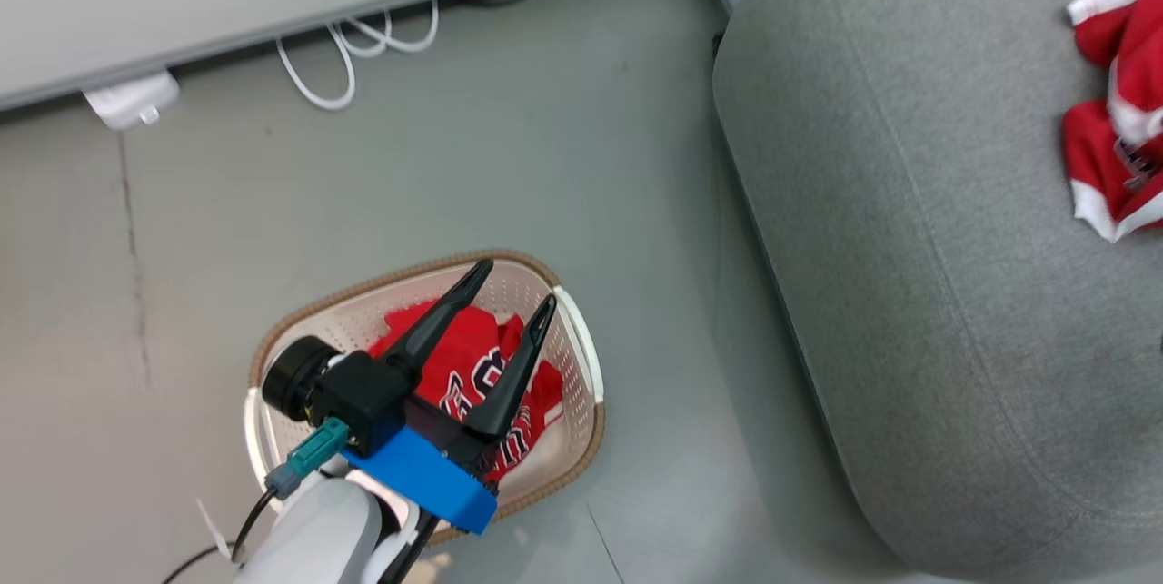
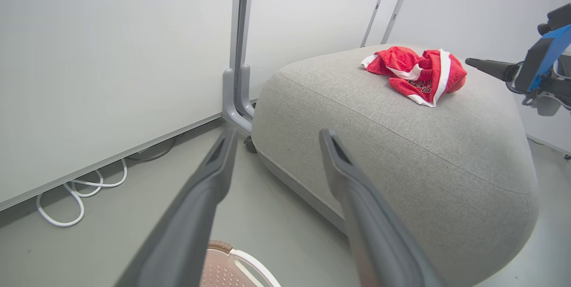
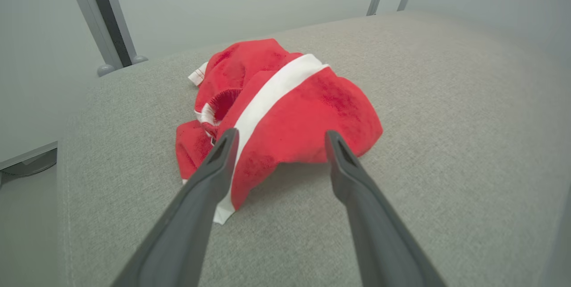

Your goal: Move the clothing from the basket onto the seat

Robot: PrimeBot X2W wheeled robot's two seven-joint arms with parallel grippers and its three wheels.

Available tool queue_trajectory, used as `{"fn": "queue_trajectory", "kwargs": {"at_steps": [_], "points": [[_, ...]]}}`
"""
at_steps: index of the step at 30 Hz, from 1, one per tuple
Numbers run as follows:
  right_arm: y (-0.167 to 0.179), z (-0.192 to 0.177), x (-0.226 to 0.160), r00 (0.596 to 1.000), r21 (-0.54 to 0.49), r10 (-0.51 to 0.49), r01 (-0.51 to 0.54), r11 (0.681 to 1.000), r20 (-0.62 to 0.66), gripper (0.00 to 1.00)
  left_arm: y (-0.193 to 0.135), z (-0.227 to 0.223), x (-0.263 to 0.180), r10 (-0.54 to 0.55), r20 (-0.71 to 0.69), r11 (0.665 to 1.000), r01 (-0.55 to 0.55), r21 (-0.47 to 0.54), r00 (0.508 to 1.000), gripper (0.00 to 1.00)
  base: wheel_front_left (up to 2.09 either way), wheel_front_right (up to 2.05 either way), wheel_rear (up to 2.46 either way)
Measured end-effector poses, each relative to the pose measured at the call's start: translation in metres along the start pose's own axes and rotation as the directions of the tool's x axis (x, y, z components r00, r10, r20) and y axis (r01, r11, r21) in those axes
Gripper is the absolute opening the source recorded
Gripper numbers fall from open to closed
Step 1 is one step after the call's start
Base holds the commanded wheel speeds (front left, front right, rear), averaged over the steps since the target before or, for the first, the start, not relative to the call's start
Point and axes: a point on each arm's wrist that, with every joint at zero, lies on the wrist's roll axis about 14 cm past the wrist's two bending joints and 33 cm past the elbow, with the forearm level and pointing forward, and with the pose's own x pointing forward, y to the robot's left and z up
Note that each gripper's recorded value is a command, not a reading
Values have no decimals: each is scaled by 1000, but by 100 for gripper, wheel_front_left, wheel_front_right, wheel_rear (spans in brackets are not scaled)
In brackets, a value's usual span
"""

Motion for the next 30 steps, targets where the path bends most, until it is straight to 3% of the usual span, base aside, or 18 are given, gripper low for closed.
{"fn": "queue_trajectory", "kwargs": {"at_steps": [8,14,23,30], "points": [[27,5,-46,990,3,123,-123,992,67,100,-1,32,-34,129,65,992,-128,-17,990,100,0,0,0],[74,27,-75,947,-34,265,-263,964,181,100,15,42,-71,262,92,965,-261,-27,961,100,0,0,0],[171,58,-131,825,-132,502,-485,865,260,100,56,51,-132,476,123,879,-477,-28,871,100,0,0,0],[205,67,-166,760,-141,593,-578,804,265,100,80,62,-168,589,164,805,-592,-37,791,100,0,0,0]]}}
